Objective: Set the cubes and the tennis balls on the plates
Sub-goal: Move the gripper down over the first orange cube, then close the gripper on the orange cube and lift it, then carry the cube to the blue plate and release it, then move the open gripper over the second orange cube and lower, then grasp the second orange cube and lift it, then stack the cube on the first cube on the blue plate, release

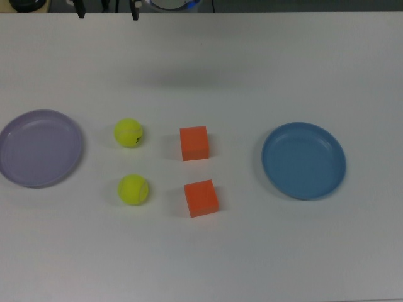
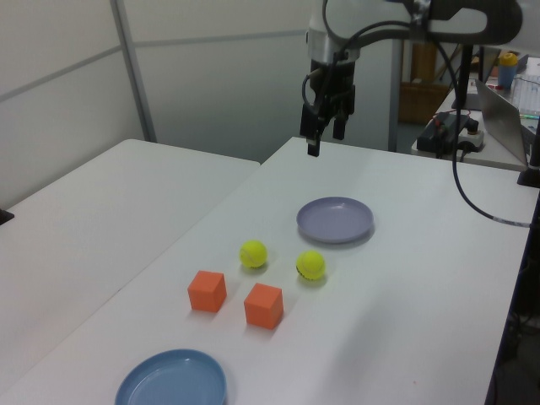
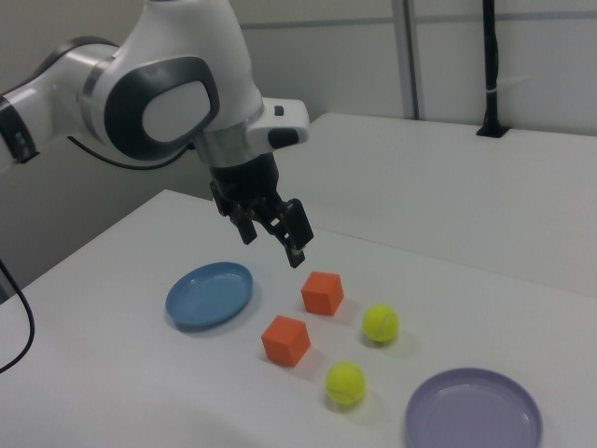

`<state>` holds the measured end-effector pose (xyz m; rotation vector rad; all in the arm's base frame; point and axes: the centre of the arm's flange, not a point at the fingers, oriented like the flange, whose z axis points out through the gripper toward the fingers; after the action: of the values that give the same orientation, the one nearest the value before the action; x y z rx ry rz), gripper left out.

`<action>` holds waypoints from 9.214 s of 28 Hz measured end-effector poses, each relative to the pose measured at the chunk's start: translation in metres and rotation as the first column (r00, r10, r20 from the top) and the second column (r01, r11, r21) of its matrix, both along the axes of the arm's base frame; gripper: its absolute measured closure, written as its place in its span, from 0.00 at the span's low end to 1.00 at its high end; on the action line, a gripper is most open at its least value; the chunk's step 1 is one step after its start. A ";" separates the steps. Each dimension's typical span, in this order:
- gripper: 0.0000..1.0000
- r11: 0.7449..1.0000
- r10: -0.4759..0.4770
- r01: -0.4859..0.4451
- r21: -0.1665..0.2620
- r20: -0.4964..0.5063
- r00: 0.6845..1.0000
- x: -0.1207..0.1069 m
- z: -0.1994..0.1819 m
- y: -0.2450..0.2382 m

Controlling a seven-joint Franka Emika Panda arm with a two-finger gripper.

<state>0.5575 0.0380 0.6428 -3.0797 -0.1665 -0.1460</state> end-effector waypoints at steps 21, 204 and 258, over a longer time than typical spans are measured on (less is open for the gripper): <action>0.00 0.994 0.079 -0.078 0.072 -0.015 0.997 0.040 -0.112 0.071; 0.34 0.957 0.252 -0.280 0.069 0.276 0.928 0.163 -0.277 0.195; 0.11 0.965 0.255 -0.261 0.013 0.180 0.950 0.010 -0.250 0.389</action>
<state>0.5673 0.4265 0.3932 -2.9687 -0.5643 -0.4040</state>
